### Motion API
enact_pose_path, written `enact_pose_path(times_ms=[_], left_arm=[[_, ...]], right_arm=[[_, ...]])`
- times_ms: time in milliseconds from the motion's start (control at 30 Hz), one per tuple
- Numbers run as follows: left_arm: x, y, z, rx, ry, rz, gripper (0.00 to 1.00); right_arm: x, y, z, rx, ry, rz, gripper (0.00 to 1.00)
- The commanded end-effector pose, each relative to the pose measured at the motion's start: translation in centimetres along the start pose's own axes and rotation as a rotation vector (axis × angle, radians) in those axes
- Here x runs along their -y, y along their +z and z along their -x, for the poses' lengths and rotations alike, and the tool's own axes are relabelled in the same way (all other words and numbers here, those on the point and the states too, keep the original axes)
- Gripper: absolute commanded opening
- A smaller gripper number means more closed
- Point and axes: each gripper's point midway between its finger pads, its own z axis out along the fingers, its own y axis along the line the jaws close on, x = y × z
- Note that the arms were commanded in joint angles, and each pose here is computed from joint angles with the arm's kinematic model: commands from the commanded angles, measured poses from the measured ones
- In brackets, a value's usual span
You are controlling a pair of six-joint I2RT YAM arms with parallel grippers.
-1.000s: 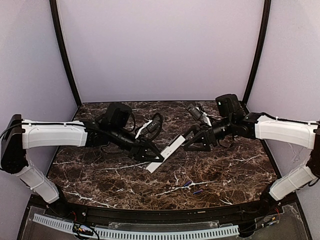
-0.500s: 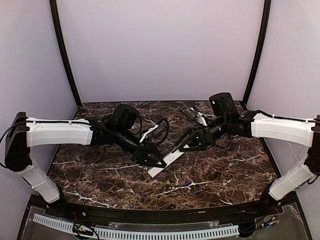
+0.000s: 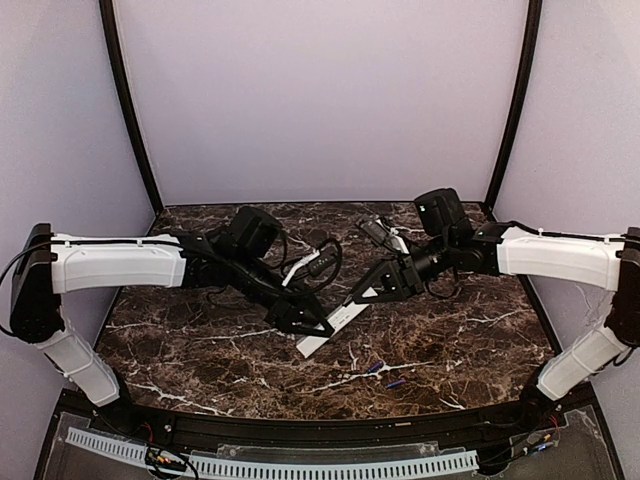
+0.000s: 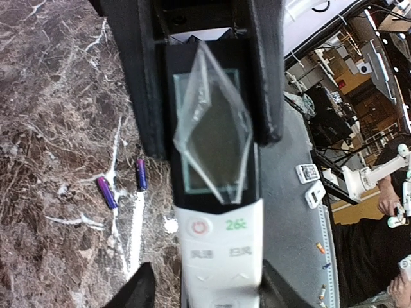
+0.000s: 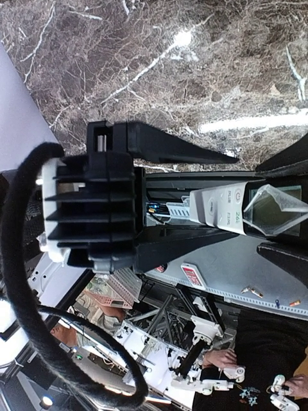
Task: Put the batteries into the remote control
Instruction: Pass from the left arm to the right, then pass from the right arm to the left
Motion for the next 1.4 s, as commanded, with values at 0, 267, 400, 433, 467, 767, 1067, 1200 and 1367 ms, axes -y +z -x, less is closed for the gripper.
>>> enact_pose_path(times_ms=[0, 267, 400, 433, 467, 767, 1067, 1200, 1367], left_arm=[[-0.5, -1.9, 2.3, 0.066, 0.11, 0.158, 0.63], [-4.1, -8.2, 4.3, 0.245, 0.245, 0.643, 0.98], [-4.4, -9.4, 4.0, 0.213, 0.444, 0.884, 0.99], [-3.8, -8.4, 3.6, 0.195, 0.498, 0.897, 0.98], [-4.2, -8.8, 3.6, 0.162, 0.561, 0.981, 0.98], [-3.1, -5.2, 3.2, 0.007, 0.914, 1.214, 0.98], [-2.6, -1.1, 1.4, -0.175, 1.186, 1.244, 0.87], [-3.4, 0.1, 0.9, -0.233, 1.215, 1.252, 0.84], [-4.7, -0.3, 1.9, -0.262, 1.268, 1.419, 0.72]], right_arm=[[-1.0, -0.3, 0.7, 0.008, 0.038, 0.06, 0.0], [4.4, -3.9, 2.4, 0.177, 0.283, -0.122, 0.0], [6.4, -5.0, 2.5, 0.235, 0.411, -0.188, 0.0], [6.7, -5.2, 2.4, 0.247, 0.447, -0.197, 0.0], [6.9, -5.3, 2.4, 0.257, 0.474, -0.195, 0.0], [7.4, -5.5, 1.1, 0.328, 0.694, -0.172, 0.0], [7.4, -5.2, -0.1, 0.343, 0.864, -0.114, 0.0], [7.1, -5.2, -0.2, 0.36, 0.896, -0.084, 0.0], [6.7, -5.0, -0.5, 0.348, 0.917, -0.051, 0.0]])
